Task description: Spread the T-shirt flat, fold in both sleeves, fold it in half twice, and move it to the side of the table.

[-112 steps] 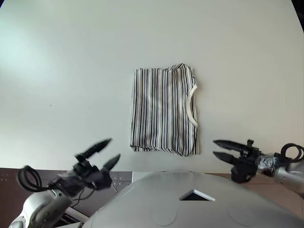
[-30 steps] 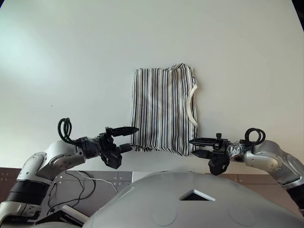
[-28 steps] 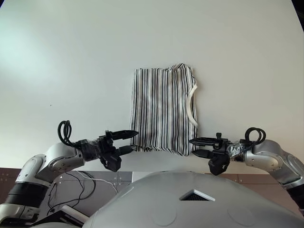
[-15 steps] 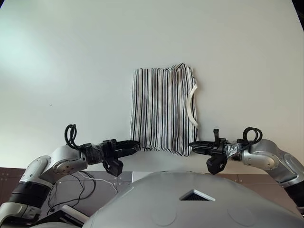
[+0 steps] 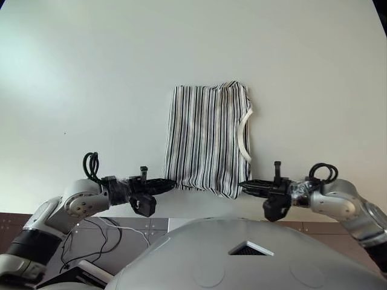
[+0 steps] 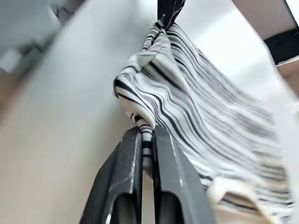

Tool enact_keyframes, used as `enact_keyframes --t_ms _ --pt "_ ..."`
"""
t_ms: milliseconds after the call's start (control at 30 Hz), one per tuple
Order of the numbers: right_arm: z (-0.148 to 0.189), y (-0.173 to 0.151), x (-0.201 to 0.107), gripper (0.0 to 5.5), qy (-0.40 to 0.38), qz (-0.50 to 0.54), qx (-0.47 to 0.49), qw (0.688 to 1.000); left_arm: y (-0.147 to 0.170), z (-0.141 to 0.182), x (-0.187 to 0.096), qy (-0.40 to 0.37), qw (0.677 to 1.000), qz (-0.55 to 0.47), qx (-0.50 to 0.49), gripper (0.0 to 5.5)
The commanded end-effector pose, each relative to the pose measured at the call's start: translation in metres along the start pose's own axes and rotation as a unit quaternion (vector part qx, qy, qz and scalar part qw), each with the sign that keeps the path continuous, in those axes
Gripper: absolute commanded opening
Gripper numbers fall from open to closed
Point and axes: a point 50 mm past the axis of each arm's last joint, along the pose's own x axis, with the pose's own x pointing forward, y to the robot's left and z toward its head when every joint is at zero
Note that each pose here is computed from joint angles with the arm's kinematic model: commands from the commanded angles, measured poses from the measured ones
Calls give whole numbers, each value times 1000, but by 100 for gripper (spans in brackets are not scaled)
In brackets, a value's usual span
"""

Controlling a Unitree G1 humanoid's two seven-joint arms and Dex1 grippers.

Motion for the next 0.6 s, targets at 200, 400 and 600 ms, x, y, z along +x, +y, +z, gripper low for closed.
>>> enact_keyframes --t_ms 200,400,600 --pt "31 -19 -33 10 -56 -1 191 980 14 53 -15 -97 965 5 -243 11" --pt "-21 -114 -29 10 -11 -212 191 958 105 0 -4 -18 932 265 -245 11" --pt "-49 -139 5 10 48 -260 184 947 133 -24 20 43 923 298 -239 11"
